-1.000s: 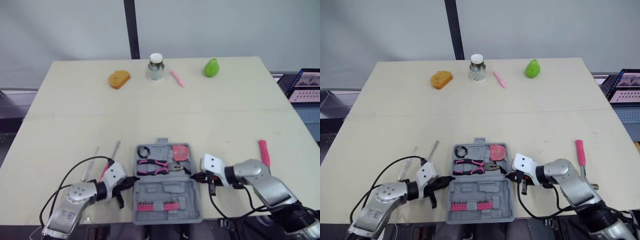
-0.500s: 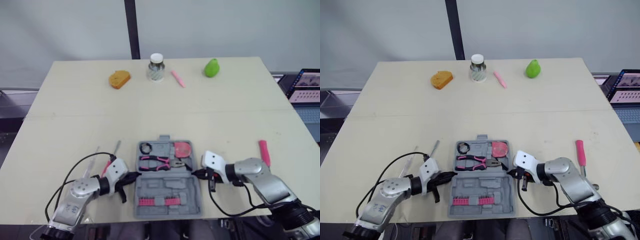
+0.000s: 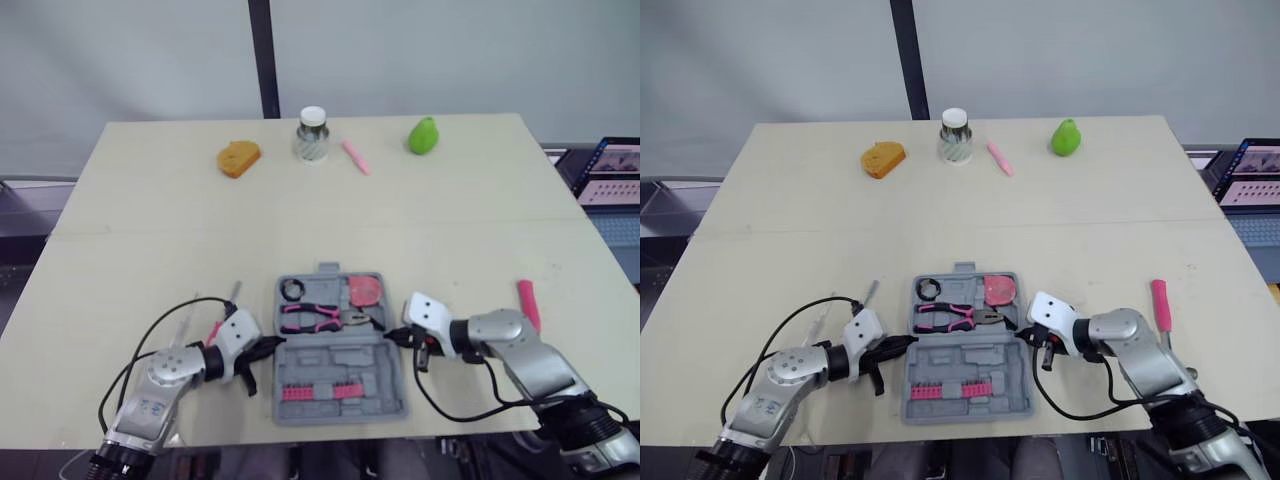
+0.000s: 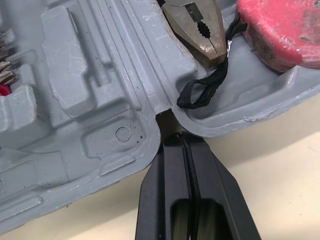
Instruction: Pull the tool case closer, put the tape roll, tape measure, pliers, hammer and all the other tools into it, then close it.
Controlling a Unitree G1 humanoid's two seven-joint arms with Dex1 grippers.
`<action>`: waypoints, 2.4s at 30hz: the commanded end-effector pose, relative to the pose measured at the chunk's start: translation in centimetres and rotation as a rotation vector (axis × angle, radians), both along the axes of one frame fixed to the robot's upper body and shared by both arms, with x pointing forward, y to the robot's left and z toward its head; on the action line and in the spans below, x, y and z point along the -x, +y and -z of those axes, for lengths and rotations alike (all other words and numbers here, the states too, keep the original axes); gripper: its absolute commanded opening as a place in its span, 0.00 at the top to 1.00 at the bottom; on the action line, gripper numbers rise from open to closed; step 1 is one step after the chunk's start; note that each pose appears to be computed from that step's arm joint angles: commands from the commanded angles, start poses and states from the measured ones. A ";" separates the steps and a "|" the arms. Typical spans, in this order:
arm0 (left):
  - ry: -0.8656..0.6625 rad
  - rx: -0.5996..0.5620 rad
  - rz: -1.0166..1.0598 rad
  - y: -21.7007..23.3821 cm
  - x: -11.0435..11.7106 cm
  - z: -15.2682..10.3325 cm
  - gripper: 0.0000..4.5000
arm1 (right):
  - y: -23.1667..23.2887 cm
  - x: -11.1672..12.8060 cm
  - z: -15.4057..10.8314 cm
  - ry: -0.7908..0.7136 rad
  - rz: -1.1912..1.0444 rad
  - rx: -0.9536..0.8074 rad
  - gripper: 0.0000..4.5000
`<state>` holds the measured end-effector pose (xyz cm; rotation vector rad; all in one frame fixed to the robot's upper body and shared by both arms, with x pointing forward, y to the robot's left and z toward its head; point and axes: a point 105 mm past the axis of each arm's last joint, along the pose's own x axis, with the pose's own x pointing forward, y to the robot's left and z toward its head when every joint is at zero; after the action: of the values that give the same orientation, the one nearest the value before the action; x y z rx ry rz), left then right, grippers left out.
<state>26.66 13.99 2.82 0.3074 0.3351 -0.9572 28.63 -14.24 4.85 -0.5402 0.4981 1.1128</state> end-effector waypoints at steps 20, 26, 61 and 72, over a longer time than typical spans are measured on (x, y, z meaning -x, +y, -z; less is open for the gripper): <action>-0.029 -0.020 -0.043 0.4 -1.3 -0.2 0.99 | 1.3 -0.8 -1.0 -0.065 -0.008 -0.041 1.00; -0.038 -0.014 -0.046 0.3 -1.6 -0.4 0.99 | 1.6 -0.9 -1.0 -0.072 -0.013 -0.042 1.00; -0.010 -0.039 -0.070 2.1 -1.0 -0.2 0.99 | -0.3 -0.5 -0.8 -0.044 0.035 -0.042 1.00; -0.054 0.044 -0.154 5.3 -0.2 -4.4 0.99 | -4.8 -1.1 -4.6 -0.043 0.186 -0.226 1.00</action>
<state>26.88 18.78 4.53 0.2724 0.3586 -0.8143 29.45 -18.20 7.14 -0.3841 0.4415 0.9782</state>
